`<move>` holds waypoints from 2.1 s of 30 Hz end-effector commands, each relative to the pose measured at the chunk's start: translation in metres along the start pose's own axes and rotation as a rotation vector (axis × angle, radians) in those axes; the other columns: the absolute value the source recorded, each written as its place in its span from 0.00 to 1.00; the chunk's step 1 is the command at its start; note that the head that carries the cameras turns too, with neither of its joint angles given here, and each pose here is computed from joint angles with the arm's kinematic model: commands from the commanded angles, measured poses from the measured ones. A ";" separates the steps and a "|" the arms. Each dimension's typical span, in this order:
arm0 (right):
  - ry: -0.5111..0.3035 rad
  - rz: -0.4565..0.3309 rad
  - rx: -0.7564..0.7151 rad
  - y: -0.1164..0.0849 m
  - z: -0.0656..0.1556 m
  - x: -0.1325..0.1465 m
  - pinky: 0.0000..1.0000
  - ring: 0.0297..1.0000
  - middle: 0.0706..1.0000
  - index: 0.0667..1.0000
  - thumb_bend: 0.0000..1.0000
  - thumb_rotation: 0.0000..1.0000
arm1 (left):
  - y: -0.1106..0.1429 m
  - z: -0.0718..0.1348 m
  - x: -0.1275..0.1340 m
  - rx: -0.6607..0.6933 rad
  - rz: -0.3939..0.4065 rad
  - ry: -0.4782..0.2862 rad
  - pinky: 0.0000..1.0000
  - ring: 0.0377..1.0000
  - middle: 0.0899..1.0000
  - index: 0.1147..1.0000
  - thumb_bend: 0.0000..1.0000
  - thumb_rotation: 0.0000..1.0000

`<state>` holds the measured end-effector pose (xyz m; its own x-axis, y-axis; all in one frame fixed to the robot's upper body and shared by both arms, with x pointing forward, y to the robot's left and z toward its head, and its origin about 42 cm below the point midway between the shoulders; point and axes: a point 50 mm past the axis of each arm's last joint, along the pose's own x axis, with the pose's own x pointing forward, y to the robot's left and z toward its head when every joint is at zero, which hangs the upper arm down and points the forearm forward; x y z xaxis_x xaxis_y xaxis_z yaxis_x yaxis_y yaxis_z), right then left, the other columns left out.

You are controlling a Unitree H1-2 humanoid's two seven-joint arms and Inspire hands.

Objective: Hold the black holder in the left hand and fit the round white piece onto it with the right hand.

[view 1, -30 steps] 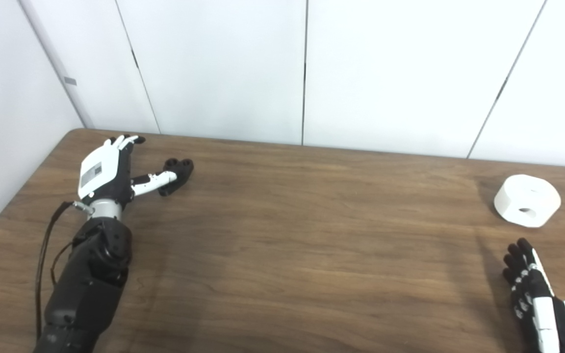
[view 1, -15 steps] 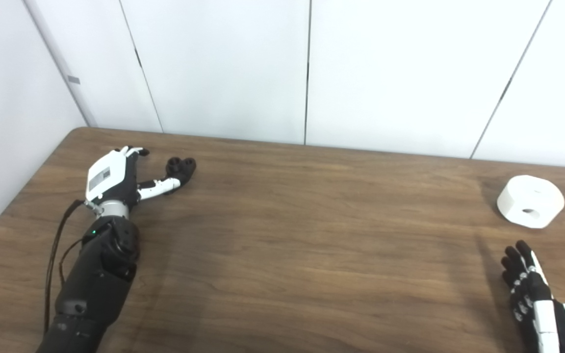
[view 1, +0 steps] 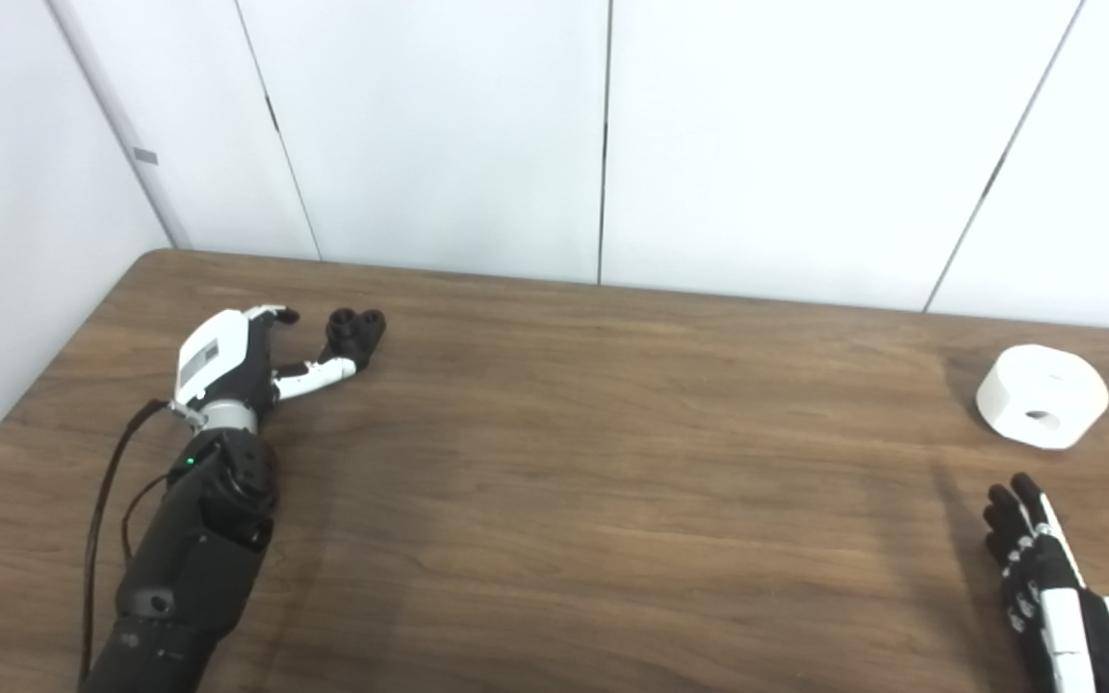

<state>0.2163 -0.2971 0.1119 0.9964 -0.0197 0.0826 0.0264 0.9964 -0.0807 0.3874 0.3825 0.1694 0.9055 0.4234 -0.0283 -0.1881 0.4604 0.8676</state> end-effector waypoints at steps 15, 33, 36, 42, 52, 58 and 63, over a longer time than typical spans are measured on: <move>0.051 -0.013 0.031 0.009 -0.011 -0.019 1.00 0.99 0.98 0.99 0.63 0.95 | -0.002 0.020 0.018 0.041 0.083 -0.035 1.00 0.96 0.89 0.71 0.99 0.40; 0.062 -0.018 -0.005 0.013 -0.013 -0.023 1.00 0.99 0.96 0.98 0.67 0.97 | -0.014 0.027 0.021 0.041 0.086 -0.091 0.95 0.93 0.85 0.68 0.96 0.36; 0.063 -0.020 0.002 0.014 -0.012 -0.023 1.00 0.98 0.96 0.98 0.67 0.96 | -0.014 0.028 0.022 0.044 0.090 -0.088 0.96 0.93 0.85 0.67 0.95 0.36; 0.067 -0.023 0.000 0.014 -0.009 -0.024 1.00 0.99 0.96 0.99 0.69 0.96 | -0.012 0.027 0.023 0.056 0.092 -0.066 0.96 0.93 0.84 0.64 0.94 0.35; 0.065 -0.017 -0.003 0.012 -0.008 -0.025 1.00 0.99 0.96 0.99 0.67 0.96 | -0.011 0.027 0.025 0.053 0.098 -0.037 0.95 0.93 0.83 0.62 0.92 0.37; 0.057 -0.014 0.008 0.012 -0.009 -0.024 1.00 0.99 0.97 1.00 0.68 0.95 | -0.010 0.028 0.026 0.071 0.106 -0.028 0.93 0.91 0.81 0.61 0.88 0.33; 0.053 -0.013 0.010 0.011 -0.008 -0.024 1.00 1.00 0.97 1.00 0.65 0.93 | -0.012 0.024 0.027 0.109 0.107 -0.018 0.92 0.88 0.78 0.61 0.86 0.31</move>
<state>0.2063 -0.2897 0.1130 0.9961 -0.0341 0.0813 0.0414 0.9951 -0.0902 0.4129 0.3631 0.1500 0.9004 0.4348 0.0132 -0.1966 0.3796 0.9040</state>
